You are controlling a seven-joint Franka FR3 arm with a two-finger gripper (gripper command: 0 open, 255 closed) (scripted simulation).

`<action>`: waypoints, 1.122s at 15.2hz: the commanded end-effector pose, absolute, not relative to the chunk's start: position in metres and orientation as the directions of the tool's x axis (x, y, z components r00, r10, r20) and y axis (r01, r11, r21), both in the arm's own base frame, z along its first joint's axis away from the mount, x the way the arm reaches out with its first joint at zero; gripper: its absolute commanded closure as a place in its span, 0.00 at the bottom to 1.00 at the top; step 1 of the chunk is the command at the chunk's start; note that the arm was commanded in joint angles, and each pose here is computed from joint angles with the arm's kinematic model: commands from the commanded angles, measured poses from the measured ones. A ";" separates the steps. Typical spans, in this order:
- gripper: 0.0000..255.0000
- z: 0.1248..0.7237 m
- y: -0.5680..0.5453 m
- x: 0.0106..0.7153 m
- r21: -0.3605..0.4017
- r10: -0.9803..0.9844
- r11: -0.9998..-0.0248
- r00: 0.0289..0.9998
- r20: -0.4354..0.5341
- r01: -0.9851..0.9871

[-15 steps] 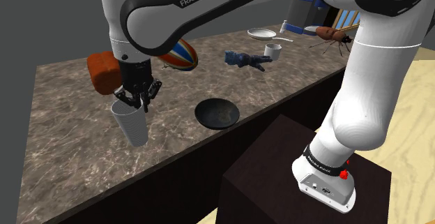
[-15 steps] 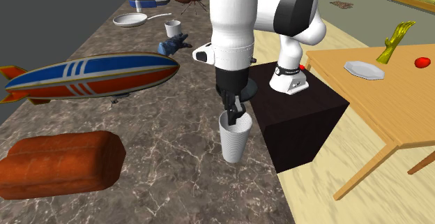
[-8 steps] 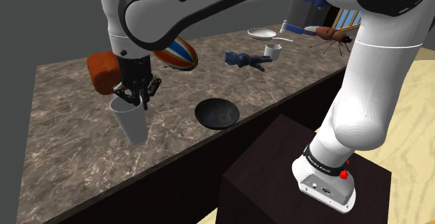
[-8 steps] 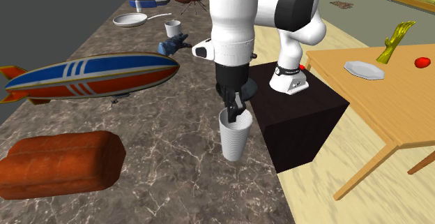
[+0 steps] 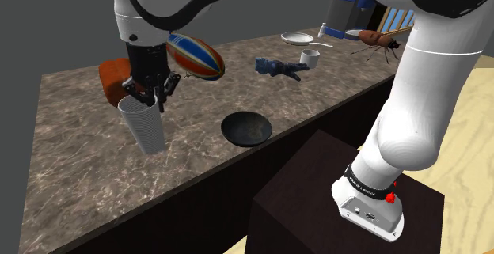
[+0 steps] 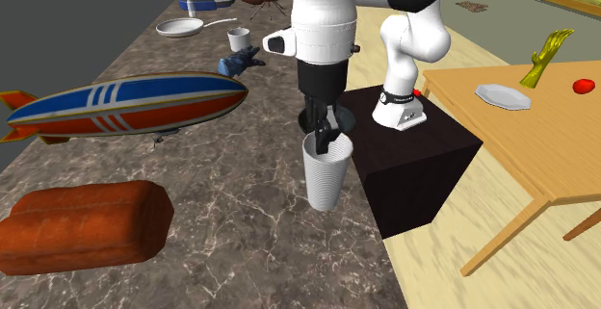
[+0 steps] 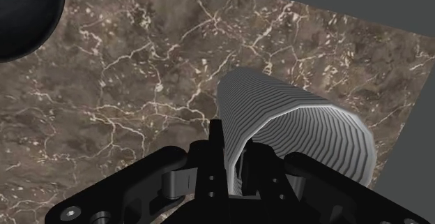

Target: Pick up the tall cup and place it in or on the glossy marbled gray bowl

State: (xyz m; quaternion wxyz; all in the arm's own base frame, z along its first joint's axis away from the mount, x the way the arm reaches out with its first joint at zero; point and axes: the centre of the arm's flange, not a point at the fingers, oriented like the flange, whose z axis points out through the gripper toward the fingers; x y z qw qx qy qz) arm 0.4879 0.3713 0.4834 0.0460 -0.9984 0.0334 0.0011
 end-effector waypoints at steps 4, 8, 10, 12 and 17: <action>1.00 0.510 0.371 0.488 -0.092 -0.067 -0.994 0.998 -0.005 -0.067; 1.00 0.531 0.371 0.488 -0.092 -0.067 -0.994 0.998 -0.005 -0.067; 1.00 0.541 0.371 0.488 -0.092 -0.067 -0.994 0.998 -0.005 -0.067; 1.00 0.552 0.371 0.488 -0.092 -0.067 -0.994 0.998 -0.005 -0.067; 1.00 0.563 0.312 0.460 -0.092 -0.067 -0.994 0.998 -0.005 -0.067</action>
